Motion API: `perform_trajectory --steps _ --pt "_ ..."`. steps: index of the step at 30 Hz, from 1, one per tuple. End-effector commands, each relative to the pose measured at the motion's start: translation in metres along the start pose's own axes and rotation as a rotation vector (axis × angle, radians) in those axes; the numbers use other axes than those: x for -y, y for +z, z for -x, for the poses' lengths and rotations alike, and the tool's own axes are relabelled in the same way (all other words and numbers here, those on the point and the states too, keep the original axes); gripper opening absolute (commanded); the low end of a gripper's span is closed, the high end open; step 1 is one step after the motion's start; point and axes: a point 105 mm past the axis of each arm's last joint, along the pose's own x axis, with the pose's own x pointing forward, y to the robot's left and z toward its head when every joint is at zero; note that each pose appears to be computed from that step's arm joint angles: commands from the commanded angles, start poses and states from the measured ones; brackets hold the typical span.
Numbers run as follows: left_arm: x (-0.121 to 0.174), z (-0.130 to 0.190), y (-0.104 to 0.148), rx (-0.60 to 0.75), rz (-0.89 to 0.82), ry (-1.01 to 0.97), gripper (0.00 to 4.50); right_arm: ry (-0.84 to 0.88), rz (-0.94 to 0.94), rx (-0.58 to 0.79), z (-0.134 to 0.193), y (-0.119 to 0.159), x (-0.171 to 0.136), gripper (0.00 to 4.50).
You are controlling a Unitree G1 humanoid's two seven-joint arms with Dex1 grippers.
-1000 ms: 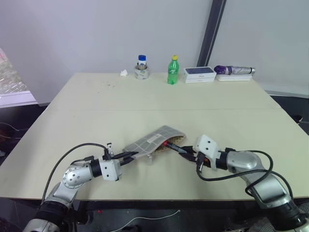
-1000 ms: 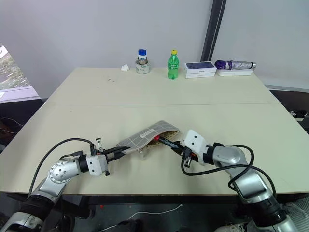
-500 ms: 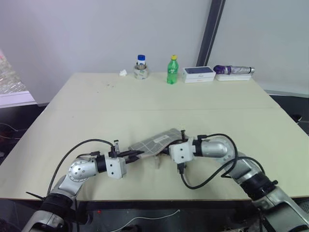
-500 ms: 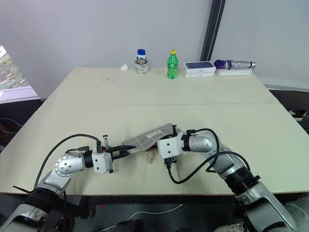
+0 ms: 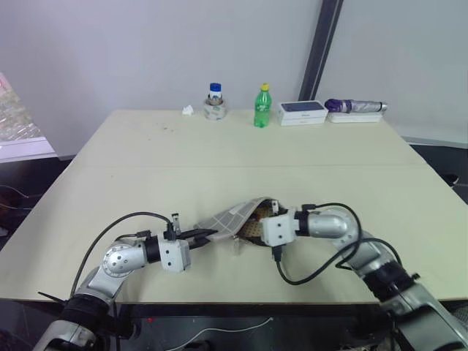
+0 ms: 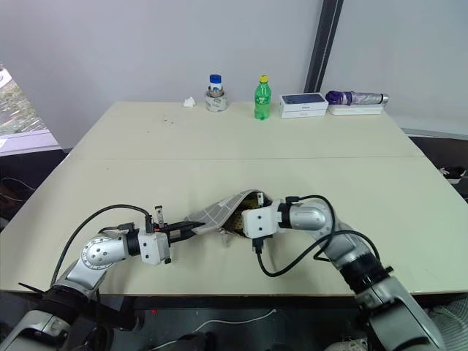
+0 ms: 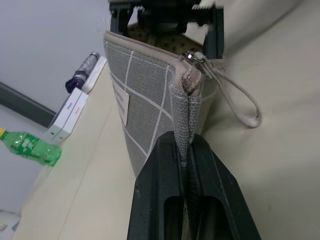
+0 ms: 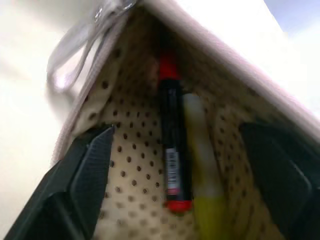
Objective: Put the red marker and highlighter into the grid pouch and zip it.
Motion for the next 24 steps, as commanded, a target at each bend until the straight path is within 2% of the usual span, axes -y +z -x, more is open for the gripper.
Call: perform_trajectory --steps 1,5,7,10,14,19,24 --pt "-0.01 0.004 0.004 0.005 -0.01 0.062 0.0 -0.093 -0.096 0.098 0.021 0.022 0.017 3.88" --pt "-0.01 0.006 0.003 -0.008 0.007 0.09 0.0 -0.152 -0.222 0.122 0.038 0.025 0.018 3.88" --pt "-0.008 0.006 0.0 -0.024 0.009 0.092 0.0 -0.192 -0.394 0.18 0.048 0.03 0.016 3.88" --pt "-0.009 0.002 -0.002 -0.037 -0.004 0.105 0.0 -0.148 -0.656 0.216 0.049 0.037 -0.009 3.88" --pt "-0.008 -0.009 0.0 -0.028 -0.027 0.103 0.0 -0.114 -0.878 0.199 0.039 0.036 -0.042 3.88" --pt "-0.012 -0.016 0.003 -0.021 -0.06 0.103 0.0 -0.049 -1.01 0.125 0.021 0.031 -0.071 3.88" --pt "-0.019 -0.018 0.006 -0.009 -0.084 0.098 0.0 -0.119 -0.983 0.085 -0.003 0.022 -0.054 3.88"
